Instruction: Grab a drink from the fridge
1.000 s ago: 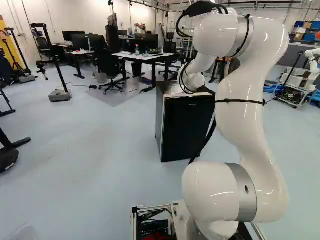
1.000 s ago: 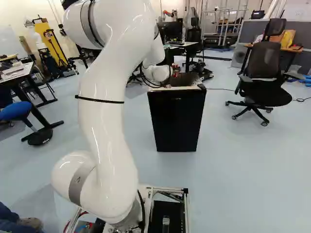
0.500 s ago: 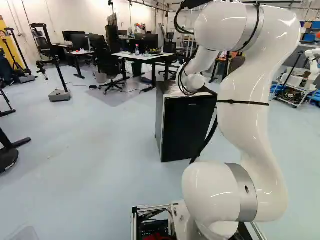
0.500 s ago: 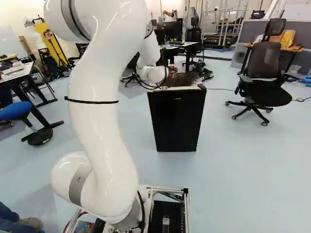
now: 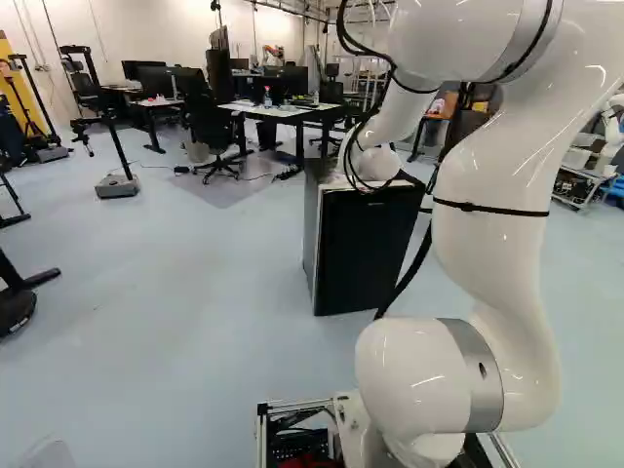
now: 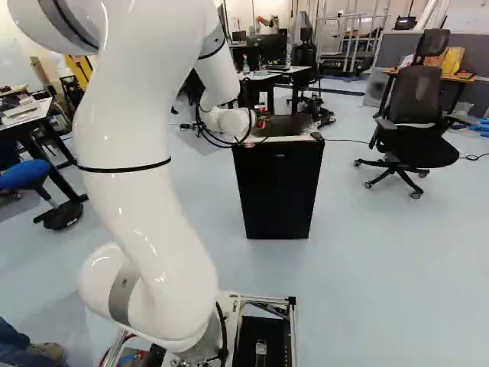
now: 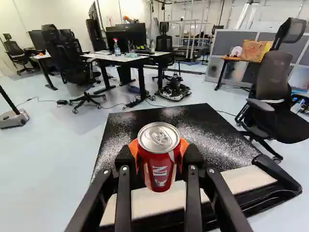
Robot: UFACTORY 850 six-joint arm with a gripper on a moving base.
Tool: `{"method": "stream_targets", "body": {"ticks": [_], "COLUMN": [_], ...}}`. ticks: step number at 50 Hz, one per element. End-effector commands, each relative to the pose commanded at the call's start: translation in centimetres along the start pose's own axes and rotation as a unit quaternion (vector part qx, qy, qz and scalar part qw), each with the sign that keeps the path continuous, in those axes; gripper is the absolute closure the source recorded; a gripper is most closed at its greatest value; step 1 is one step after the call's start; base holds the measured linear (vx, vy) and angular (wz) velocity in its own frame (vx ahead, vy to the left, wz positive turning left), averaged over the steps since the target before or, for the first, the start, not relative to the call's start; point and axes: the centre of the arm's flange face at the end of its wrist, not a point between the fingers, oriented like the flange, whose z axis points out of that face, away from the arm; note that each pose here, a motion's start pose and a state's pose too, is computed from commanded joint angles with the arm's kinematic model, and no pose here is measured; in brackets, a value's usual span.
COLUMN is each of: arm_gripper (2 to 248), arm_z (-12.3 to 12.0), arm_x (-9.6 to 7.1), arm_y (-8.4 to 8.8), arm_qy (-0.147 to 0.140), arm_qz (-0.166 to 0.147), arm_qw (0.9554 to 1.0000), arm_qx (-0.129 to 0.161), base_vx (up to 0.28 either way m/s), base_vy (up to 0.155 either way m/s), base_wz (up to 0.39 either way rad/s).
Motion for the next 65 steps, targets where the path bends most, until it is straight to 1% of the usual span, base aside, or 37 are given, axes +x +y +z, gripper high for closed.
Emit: {"method": "stream_targets", "body": {"ticks": [15,26,37,47,65], "arm_gripper": [151,151,151,151,151], "arm_z": [-5.4,-9.8,-13.5,-16.6,-21.0], "arm_x": [-1.8,-3.6,-5.5,-7.2,-9.9], "arm_y": [-1.6,-2.6,-3.3,-3.8,-4.2], "arm_qy": [-0.008,-0.014,-0.019,-0.024,-0.03], "arm_qz": [-0.003,-0.005,-0.008,-0.01,-0.013], "arm_qw": [0.9999,0.9996,0.9992,0.9988,0.998], "arm_qx": [0.014,0.025,0.035,0.042,0.054], "base_vx": [0.0,0.0,0.0,0.0,0.0], "base_vy": [0.0,0.0,0.0,0.0,0.0], "base_wz": [0.0,0.0,0.0,0.0,0.0]}}
